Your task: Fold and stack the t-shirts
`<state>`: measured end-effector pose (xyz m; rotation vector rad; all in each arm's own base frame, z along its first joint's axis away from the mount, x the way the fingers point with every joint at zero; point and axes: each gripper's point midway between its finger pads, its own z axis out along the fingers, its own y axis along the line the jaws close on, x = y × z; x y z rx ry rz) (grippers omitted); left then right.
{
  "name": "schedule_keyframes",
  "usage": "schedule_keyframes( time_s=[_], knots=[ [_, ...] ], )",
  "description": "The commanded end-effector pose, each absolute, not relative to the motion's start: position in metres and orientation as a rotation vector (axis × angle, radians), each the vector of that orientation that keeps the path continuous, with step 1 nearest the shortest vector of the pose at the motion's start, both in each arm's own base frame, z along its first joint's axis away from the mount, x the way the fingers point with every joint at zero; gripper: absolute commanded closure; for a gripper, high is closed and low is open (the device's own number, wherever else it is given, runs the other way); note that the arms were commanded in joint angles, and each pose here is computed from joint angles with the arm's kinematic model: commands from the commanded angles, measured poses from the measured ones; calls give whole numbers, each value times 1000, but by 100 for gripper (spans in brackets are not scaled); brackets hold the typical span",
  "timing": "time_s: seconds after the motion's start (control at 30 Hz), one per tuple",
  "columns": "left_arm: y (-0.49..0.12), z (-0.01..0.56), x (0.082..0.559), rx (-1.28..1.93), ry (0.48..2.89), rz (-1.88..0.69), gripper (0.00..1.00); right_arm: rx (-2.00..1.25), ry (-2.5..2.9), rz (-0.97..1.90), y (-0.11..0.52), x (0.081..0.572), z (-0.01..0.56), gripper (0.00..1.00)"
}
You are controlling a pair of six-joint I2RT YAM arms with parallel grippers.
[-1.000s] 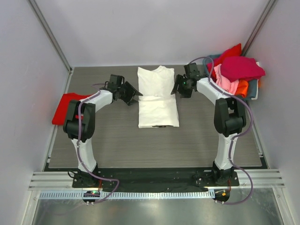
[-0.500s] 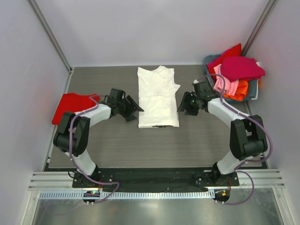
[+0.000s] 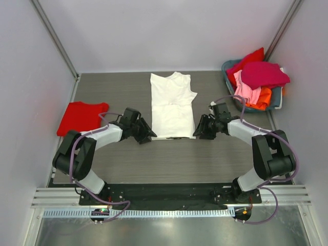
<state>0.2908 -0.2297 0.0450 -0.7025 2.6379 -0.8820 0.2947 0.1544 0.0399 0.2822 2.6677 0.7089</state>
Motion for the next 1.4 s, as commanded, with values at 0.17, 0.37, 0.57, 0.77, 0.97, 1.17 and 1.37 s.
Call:
schedule_keyframes(
  time_s=[0.17, 0.37, 0.57, 0.77, 0.97, 1.17, 1.37],
  knots=[
    [-226, 42, 286, -673, 2629, -847, 60, 288, 2638, 798, 168, 304, 29, 56],
    [-226, 29, 281, -681, 2654, -837, 64, 305, 2677, 796, 168, 299, 13, 74],
    [-226, 22, 281, -687, 2660, -832, 65, 308, 2678, 795, 167, 296, 11, 90],
    [-230, 22, 286, -700, 2623, -870, 66, 300, 2674, 809, 168, 295, 14, 91],
    [-227, 27, 292, -710, 2578, -863, 61, 296, 2672, 818, 169, 296, 16, 91],
    [-224, 23, 297, -730, 2554, -842, 64, 297, 2676, 819, 169, 296, 15, 91],
    [-227, 14, 300, -749, 2552, -847, 76, 295, 2677, 826, 170, 295, 16, 91]
  ],
)
